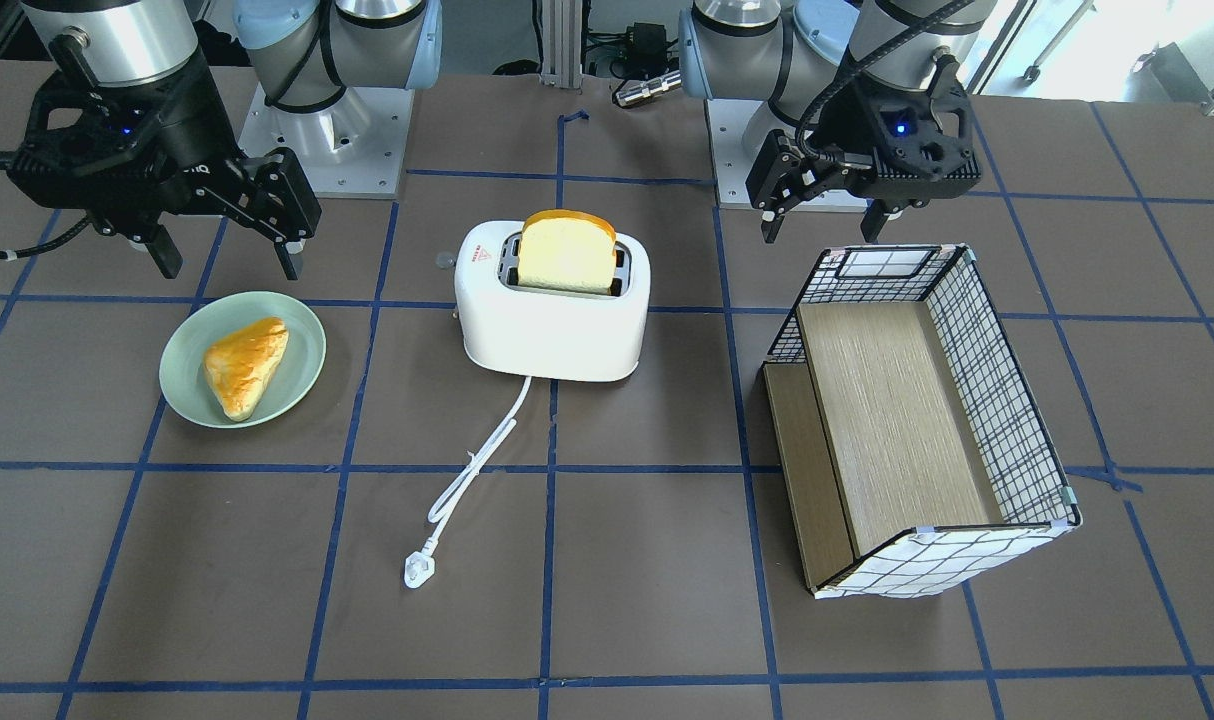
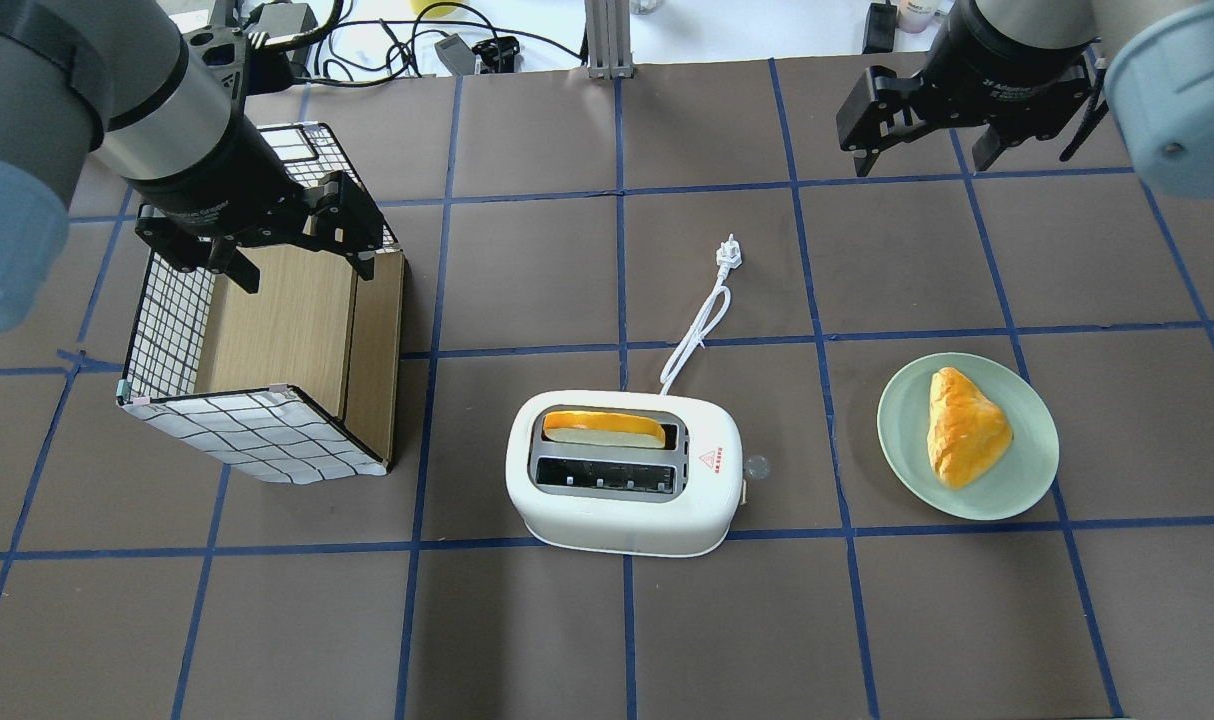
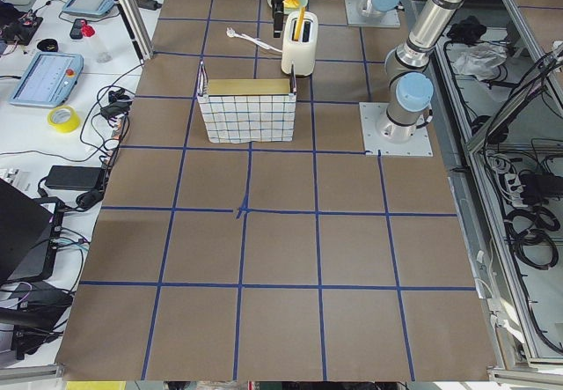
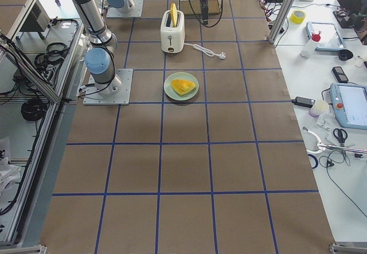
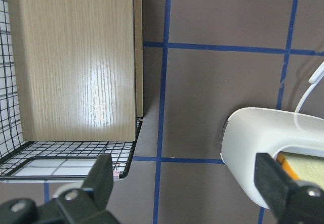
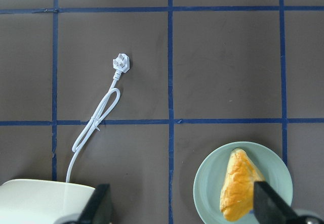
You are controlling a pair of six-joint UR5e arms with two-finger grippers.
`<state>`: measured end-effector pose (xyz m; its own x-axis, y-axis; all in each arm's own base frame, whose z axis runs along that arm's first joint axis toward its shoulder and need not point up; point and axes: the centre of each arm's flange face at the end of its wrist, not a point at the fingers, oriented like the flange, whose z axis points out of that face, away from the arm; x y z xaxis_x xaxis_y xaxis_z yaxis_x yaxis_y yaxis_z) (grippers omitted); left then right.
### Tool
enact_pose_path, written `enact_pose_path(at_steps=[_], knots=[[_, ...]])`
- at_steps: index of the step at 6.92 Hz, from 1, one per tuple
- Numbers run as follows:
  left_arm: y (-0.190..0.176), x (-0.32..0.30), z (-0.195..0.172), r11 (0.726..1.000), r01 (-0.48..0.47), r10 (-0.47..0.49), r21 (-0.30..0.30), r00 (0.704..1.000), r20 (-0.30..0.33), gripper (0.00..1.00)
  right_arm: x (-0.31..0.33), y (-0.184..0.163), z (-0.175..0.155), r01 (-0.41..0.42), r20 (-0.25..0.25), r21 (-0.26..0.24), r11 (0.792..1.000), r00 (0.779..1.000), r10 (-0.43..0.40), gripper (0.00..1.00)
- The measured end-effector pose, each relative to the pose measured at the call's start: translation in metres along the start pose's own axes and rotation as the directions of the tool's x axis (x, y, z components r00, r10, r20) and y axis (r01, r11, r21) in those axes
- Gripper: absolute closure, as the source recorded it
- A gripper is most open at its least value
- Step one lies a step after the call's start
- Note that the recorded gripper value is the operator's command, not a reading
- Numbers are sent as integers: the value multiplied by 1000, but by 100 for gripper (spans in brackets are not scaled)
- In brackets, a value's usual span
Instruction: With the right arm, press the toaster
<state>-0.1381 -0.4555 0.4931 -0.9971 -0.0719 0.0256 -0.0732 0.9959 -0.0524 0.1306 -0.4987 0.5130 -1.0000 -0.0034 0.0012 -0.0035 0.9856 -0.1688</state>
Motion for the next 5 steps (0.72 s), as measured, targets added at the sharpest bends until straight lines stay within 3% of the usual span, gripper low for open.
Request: enact_pose_path(at_steps=[3,5], knots=[[0,0,0,1000,0,0,0,1000,0,0,-1,-3,-3,16,1,-32,999,1000,-16,0],[0,0,0,1000,0,0,1,1000,0,0,0,-19,-10,16,-2,-79,997,1000,-16,0]])
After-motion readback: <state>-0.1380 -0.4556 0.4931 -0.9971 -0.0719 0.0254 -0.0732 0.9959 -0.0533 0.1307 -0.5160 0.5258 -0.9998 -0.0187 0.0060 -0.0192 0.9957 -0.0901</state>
